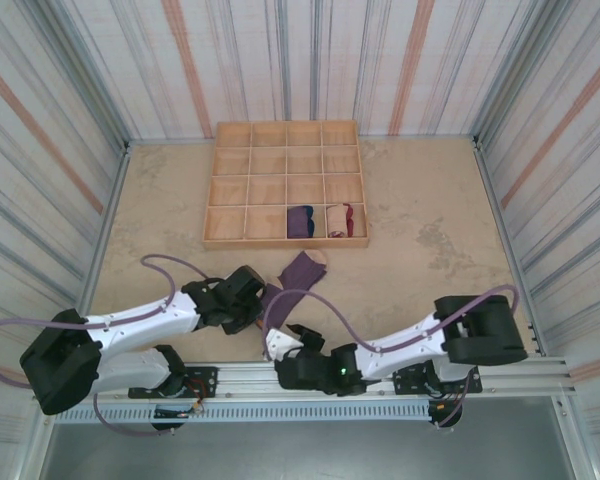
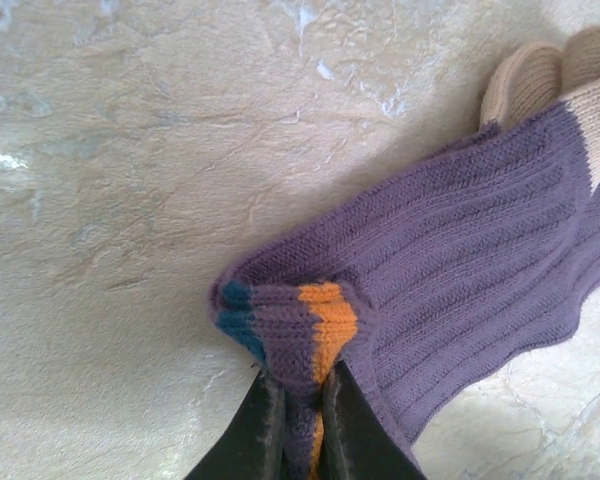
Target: Roll the socks
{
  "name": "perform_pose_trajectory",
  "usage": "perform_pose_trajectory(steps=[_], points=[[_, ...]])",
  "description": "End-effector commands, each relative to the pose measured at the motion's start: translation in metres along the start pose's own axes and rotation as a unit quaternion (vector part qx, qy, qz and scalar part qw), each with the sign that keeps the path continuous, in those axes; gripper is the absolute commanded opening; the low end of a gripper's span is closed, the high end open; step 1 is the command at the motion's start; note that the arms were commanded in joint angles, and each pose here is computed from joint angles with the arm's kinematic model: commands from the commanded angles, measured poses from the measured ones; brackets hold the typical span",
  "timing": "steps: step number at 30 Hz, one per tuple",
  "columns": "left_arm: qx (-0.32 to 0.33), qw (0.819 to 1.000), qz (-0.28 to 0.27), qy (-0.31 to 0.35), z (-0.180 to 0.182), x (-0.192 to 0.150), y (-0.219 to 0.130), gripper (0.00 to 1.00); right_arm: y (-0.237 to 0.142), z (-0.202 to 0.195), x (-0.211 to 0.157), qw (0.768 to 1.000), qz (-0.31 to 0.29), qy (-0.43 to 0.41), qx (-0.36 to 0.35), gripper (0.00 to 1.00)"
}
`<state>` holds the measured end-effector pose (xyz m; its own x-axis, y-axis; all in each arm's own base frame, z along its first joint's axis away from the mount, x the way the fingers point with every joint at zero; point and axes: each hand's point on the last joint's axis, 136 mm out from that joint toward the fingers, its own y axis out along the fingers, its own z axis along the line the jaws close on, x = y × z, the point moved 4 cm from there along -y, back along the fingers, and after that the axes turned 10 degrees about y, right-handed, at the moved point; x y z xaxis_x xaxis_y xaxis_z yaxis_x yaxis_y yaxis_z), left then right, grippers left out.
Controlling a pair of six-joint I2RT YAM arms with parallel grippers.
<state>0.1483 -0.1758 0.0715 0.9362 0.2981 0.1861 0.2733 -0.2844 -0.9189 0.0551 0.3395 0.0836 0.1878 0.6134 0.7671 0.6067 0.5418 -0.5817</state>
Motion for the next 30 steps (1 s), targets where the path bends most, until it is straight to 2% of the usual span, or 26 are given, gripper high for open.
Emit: perform_pose_trajectory(steps=[1, 7, 20, 24, 30], points=[[0.011, 1.0, 0.015, 0.017, 0.007, -0.005, 0.001, 0.0, 0.012, 0.011, 0.006, 0.998, -0.014, -0.065, -0.016, 0.68], [0.004, 1.0, 0.018, 0.021, 0.008, -0.005, 0.003, 0.0, 0.035, 0.026, -0.002, 0.993, -0.004, -0.117, -0.023, 0.66], [0.0, 0.998, 0.042, 0.042, 0.0, -0.008, 0.006, 0.0, 0.055, 0.011, -0.007, 0.99, 0.001, -0.13, -0.06, 0.58], [-0.002, 0.998, 0.051, 0.045, 0.0, -0.011, 0.005, 0.0, 0.06, 0.012, -0.01, 0.99, 0.005, -0.127, -0.06, 0.46], [-0.023, 0.998, 0.053, 0.034, 0.001, -0.013, 0.004, 0.0, 0.064, 0.011, -0.016, 0.993, 0.014, -0.103, -0.06, 0.1]])
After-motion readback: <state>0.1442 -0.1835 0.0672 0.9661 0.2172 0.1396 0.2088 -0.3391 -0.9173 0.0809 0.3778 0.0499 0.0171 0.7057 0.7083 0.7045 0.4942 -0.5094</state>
